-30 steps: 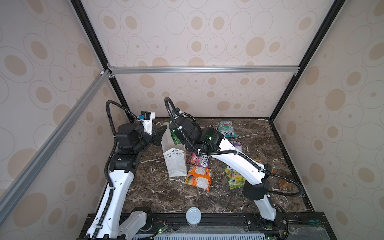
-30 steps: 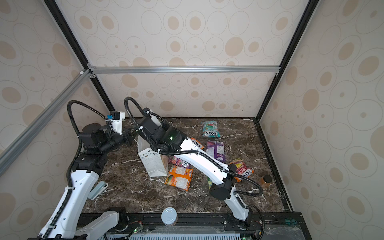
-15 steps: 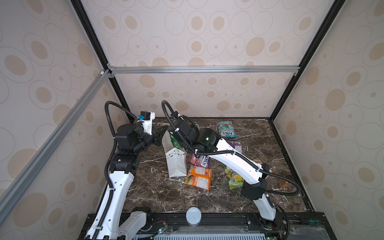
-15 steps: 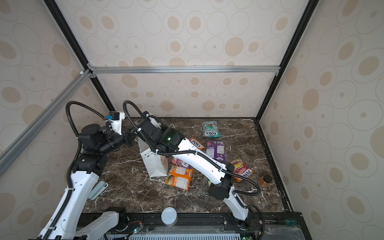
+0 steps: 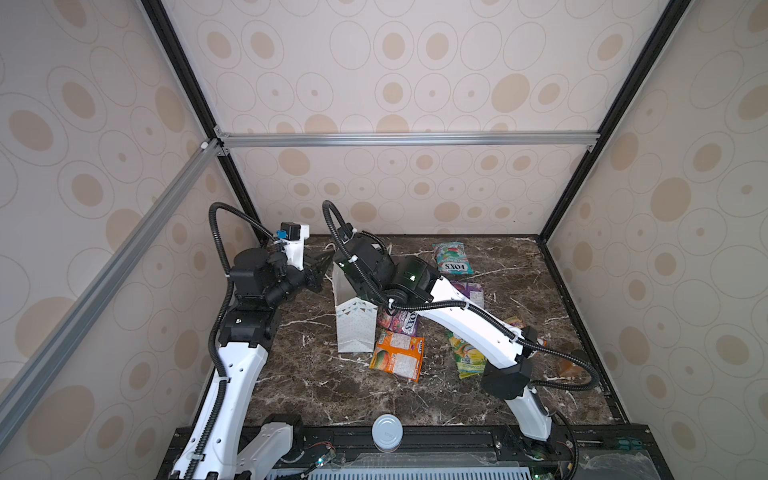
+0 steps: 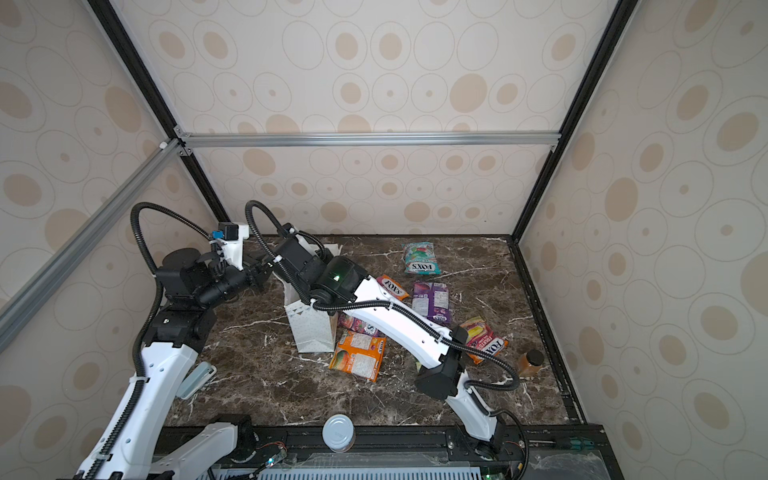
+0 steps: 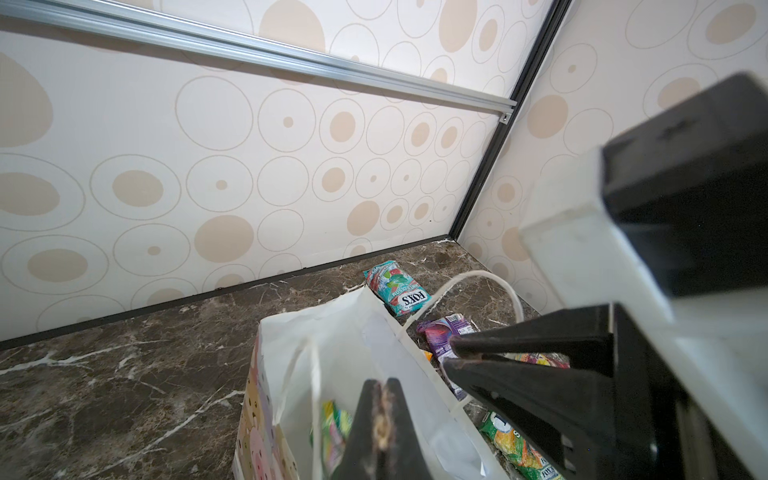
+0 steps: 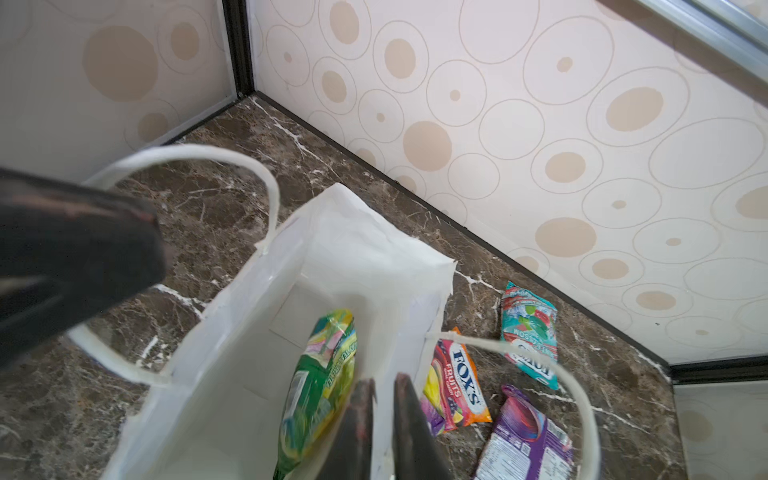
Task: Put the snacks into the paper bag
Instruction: 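Lower the green packet into the bag opening and open the right gripper, then withdraw the right gripper from the bag toward the remaining packets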
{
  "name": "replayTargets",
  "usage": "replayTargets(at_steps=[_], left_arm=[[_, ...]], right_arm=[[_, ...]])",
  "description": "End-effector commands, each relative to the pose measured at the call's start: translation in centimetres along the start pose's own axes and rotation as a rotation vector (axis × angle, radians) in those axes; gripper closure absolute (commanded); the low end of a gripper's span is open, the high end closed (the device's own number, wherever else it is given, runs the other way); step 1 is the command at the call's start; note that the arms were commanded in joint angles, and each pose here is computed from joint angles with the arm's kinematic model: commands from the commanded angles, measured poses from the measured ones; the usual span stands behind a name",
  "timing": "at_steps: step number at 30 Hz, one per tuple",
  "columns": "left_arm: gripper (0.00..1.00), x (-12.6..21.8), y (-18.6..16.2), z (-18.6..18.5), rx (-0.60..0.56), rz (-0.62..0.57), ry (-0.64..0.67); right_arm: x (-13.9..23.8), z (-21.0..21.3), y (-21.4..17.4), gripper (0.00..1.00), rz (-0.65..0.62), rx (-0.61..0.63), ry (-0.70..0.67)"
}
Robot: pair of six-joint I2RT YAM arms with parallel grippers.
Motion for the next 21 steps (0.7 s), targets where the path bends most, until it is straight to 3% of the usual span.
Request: replayTargets(at_steps=[1, 3, 4, 5, 10, 14, 21], left_arm=[[0.93, 0.6, 0.7, -0.2, -0.028, -0.030, 0.035], [0.92, 0.7, 0.8, 0.3, -0.025, -0.032, 0.092], [0.87, 0.7, 0.8, 0.4, -0.027, -0.029, 0.108], [0.75, 0.8, 0.9, 0.5, -0.028, -0.028, 0.124], [0.37, 1.5, 1.8, 0.5, -0.033, -0.037, 0.200], [0.27, 3.3, 4.1, 0.1, -0.042, -0.041, 0.348], [0.20, 5.3, 5.6, 0.1, -0.018, -0.014, 0.539]], right_arm=[[1.4, -0.9, 1.3, 0.80, -0.066, -0.043, 0.039], [2.0, -1.0, 1.8, 0.77, -0.089, -0.054, 0.069], [2.3, -1.1, 2.0, 0.76, -0.103, -0.061, 0.084], [2.7, -1.3, 2.3, 0.74, -0.120, -0.069, 0.108], [5.6, -2.1, 3.4, 0.71, -0.214, -0.116, 0.242], [7.2, -3.3, 2.3, 0.71, -0.236, -0.130, 0.252], [9.0, -5.2, -2.3, 0.69, -0.235, -0.157, 0.212]])
Point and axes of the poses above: each gripper's point midway between its finger pads, its own x axis back along the fingers, its own z axis along the line the jaws close on, y = z × x, the point moved 8 cm from there along x, back along the fingers, and after that the axes turned 9 degrees about x, right-handed, at the moved point
